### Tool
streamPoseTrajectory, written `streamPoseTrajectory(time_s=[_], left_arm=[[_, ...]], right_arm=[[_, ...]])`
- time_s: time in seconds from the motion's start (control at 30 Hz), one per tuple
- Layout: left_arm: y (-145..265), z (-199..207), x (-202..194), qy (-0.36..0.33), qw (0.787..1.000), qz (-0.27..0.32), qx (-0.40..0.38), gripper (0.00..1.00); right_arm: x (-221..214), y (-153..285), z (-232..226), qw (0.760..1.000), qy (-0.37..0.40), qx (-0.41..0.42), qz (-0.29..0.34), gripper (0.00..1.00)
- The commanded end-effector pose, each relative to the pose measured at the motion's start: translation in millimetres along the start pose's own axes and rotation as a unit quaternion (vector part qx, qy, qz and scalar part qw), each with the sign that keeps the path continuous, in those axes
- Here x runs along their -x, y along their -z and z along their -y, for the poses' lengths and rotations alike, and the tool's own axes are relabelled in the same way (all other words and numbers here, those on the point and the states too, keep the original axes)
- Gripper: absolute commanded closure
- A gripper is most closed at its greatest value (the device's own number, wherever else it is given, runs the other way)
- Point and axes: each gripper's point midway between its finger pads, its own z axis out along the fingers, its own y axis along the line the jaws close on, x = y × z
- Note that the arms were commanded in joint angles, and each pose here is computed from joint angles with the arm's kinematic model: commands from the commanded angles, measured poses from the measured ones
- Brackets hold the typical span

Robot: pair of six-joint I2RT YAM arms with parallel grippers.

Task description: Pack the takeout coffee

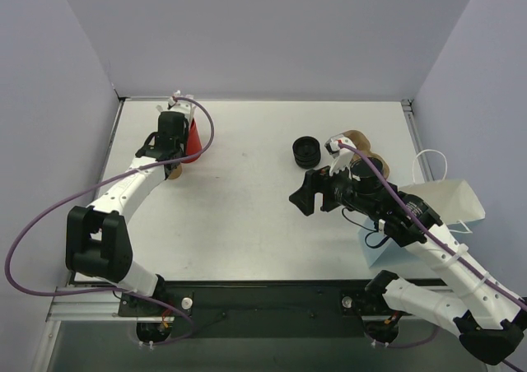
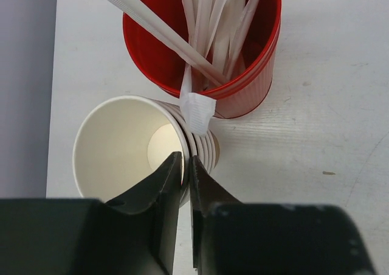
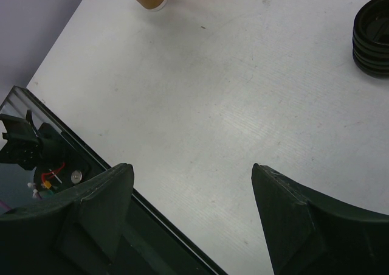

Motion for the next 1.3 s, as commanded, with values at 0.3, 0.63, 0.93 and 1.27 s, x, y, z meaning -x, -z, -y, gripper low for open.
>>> streamPoseTrajectory(time_s=[0.3, 0.63, 0.93, 1.27], left_arm=[[19.0, -22.7, 20.5, -0.010, 0.998, 0.025, 0.054, 1.00], [36.8, -25.5, 25.8, -0.052, 0.994, 0.020, 0.094, 1.00], [49.5, -24.9, 35.1, -0.085, 0.989, 0.028, 0.119, 1.00], [93.4, -35.9, 76.5, -0.068, 0.988, 0.075, 0.117, 1.00]], right_arm=[[8.5, 1.2, -5.3, 1.000, 0.009, 0.012, 0.019, 0.20], [10.8, 0.1, -6.8, 1.000, 0.007, 0.014, 0.018, 0.20], [9.7, -2.0, -7.0, 1.000, 0.004, 0.015, 0.014, 0.20], [13.9, -0.1, -11.9, 1.000, -0.002, 0.023, 0.017, 0.20]])
